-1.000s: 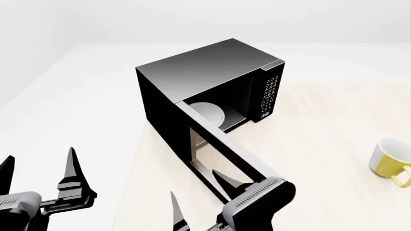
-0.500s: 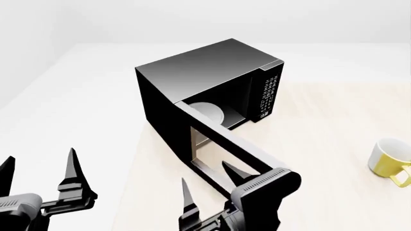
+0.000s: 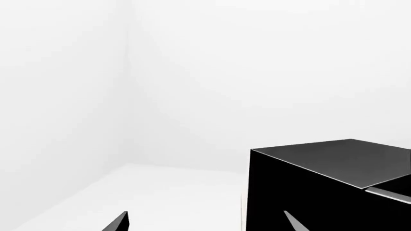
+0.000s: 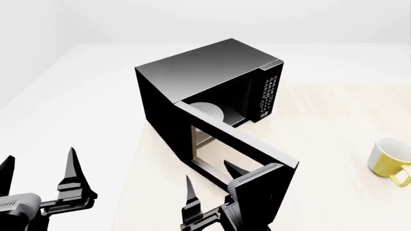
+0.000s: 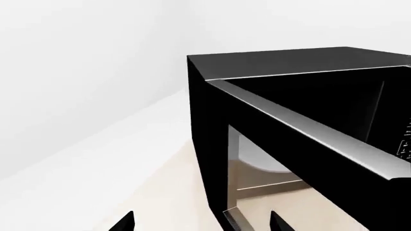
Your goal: Close the microwave.
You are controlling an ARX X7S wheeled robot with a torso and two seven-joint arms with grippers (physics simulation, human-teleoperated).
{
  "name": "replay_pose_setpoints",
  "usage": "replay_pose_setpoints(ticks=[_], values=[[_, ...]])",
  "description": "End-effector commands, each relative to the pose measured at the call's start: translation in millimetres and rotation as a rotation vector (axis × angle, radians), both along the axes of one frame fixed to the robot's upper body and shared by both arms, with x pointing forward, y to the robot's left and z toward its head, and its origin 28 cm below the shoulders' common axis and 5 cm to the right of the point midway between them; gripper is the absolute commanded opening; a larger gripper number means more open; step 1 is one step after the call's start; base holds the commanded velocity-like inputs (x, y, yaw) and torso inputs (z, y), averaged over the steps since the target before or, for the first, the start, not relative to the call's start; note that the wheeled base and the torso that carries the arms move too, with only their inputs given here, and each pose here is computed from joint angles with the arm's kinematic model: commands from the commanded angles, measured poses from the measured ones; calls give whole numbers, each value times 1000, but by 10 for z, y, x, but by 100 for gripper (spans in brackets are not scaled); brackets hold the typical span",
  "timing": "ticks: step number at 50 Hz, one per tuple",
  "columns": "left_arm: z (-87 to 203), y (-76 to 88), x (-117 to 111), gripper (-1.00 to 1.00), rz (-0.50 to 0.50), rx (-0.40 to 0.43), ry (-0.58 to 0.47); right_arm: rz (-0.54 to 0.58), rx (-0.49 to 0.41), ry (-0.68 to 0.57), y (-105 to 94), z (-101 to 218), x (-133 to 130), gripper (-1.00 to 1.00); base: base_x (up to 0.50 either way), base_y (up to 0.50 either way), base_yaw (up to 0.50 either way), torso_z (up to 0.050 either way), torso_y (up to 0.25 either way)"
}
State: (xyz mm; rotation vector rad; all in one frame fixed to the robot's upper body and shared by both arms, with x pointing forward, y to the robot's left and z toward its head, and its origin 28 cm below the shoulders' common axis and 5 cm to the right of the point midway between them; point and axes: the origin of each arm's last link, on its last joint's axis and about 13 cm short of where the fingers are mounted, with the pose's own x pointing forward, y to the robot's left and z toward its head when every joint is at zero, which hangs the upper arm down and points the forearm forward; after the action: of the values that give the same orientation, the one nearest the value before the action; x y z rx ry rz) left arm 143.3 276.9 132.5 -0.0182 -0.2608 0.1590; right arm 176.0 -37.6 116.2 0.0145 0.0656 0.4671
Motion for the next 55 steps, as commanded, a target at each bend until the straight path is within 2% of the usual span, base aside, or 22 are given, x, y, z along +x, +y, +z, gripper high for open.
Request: replay_pose_setpoints(ticks=[1,37,55], values=[[2,1,11,100,-1,-1,0,-18,-21,18,0,-63,96,100,0,0,0,0,0],[6,-7,-23,100,2,0,-1,-112,-51,12,-52,-98,344,100,0,0,0,-1,0],[9,2,-11,100,1,-2,-1,-169,-46,30,-99,-77,597,100,0,0,0,0,0]])
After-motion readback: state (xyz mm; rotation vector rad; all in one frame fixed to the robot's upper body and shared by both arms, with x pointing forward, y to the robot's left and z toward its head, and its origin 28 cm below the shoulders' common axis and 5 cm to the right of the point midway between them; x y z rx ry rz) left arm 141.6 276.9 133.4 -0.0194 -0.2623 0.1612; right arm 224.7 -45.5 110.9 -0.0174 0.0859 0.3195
